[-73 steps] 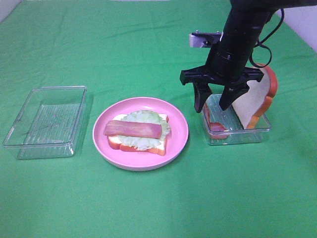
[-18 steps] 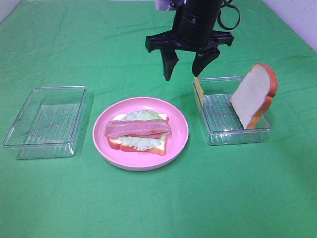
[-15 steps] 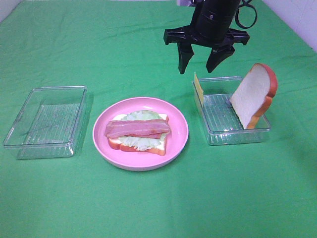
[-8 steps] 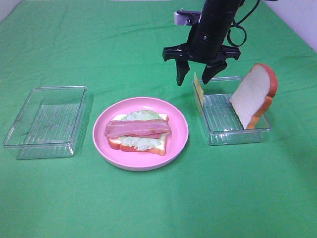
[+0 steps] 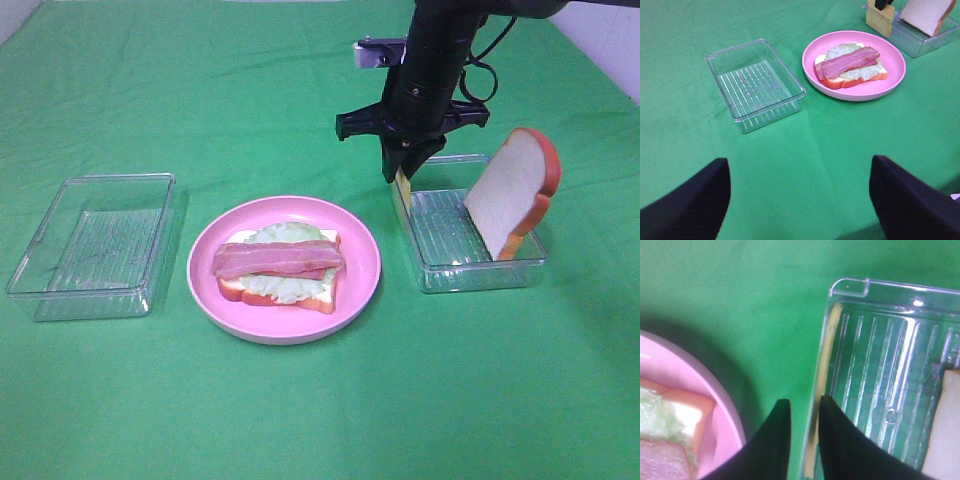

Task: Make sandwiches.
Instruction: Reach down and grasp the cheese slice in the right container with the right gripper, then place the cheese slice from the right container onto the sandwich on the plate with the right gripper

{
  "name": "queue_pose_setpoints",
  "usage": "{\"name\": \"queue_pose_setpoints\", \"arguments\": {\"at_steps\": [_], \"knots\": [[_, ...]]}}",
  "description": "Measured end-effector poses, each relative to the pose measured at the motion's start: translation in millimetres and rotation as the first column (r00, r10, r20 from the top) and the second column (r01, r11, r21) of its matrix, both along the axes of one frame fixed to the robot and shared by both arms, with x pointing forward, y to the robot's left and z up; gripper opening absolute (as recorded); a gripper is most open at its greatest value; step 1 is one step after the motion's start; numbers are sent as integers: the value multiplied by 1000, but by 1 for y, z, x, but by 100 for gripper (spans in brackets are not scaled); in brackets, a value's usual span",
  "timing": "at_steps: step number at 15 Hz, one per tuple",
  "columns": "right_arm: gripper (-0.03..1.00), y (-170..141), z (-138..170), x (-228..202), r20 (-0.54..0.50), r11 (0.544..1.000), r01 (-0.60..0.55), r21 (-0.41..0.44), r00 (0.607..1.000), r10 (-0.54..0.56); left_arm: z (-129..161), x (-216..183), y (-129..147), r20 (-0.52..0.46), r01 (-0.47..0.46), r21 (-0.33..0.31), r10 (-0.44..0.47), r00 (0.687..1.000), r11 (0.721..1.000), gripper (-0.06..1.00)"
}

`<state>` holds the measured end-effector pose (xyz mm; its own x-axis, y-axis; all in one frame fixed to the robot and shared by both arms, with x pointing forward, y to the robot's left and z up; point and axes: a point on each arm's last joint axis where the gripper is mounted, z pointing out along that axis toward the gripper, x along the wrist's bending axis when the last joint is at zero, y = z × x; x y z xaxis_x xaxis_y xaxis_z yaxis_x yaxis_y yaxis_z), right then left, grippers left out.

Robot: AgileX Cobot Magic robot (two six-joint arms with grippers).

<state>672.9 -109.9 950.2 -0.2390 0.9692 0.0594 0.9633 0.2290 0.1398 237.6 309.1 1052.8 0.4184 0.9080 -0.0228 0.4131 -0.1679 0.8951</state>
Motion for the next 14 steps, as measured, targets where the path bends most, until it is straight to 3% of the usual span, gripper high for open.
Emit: {"name": "queue_pose_setpoints", "arguments": {"at_steps": [3, 6, 8, 11, 14], "knots": [[0, -3, 0, -1, -7, 1000, -8, -30, 1000, 7, 0, 0, 0, 0, 0, 0, 0, 1000, 1000, 73], [0, -4, 0, -1, -4, 999, -11, -42, 1000, 11, 0, 0, 0, 0, 0, 0, 0, 1000, 1000, 73], [0, -4, 23, -3, 38, 1000, -11, -19, 999, 12, 0, 0, 0, 0, 0, 0, 0, 1000, 1000, 73], [0, -1, 70, -14, 108, 995, -49, 85, 993, 40, 0, 0, 0, 0, 0, 0, 0, 1000, 1000, 73], [0, 10, 81, -25, 64, 964, -138, 226, 990, 127, 0, 0, 0, 0, 0, 0, 0, 1000, 1000, 73]]}}
